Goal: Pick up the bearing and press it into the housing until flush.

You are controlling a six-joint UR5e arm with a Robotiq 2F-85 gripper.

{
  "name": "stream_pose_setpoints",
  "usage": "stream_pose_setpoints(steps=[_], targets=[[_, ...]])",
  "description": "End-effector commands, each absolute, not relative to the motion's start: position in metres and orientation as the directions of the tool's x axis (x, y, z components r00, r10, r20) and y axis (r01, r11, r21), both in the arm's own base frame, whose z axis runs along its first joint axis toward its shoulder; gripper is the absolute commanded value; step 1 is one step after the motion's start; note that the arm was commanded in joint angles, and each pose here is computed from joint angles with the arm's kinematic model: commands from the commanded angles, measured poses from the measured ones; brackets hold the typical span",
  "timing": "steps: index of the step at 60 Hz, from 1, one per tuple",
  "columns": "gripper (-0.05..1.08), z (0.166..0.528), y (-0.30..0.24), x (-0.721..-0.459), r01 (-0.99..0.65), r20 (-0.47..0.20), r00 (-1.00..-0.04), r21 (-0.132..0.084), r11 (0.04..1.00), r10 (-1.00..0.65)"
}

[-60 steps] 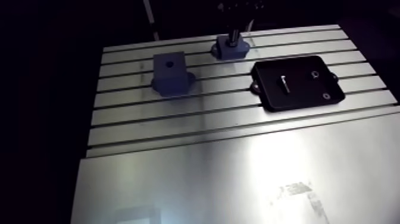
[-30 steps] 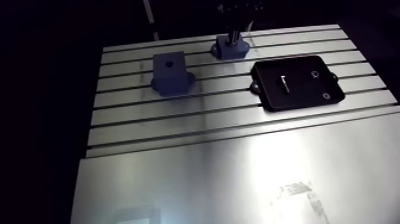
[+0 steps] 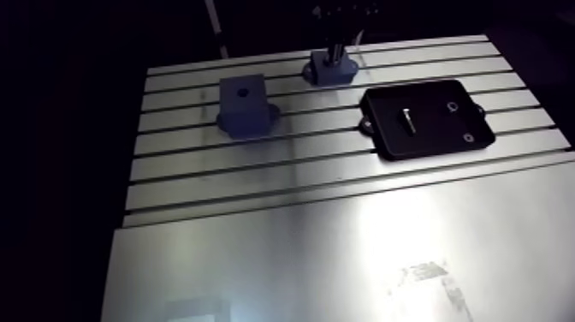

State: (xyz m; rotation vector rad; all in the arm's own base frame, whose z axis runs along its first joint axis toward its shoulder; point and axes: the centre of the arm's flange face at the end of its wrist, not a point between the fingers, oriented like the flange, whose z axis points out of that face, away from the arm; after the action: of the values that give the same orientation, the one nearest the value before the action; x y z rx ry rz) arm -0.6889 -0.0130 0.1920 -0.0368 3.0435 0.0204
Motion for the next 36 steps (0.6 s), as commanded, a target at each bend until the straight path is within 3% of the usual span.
stream_pose_setpoints(steps=[1,36], targets=[[1.08,0.1917,-0.0138,-0.6888,-0.026,-0.097,-0.995,0.011,1.000,-0.024],[1.08,0.1917,-0.0146,-0.6891,-0.027,-0.091,-0.996,0.014,1.000,-0.026]])
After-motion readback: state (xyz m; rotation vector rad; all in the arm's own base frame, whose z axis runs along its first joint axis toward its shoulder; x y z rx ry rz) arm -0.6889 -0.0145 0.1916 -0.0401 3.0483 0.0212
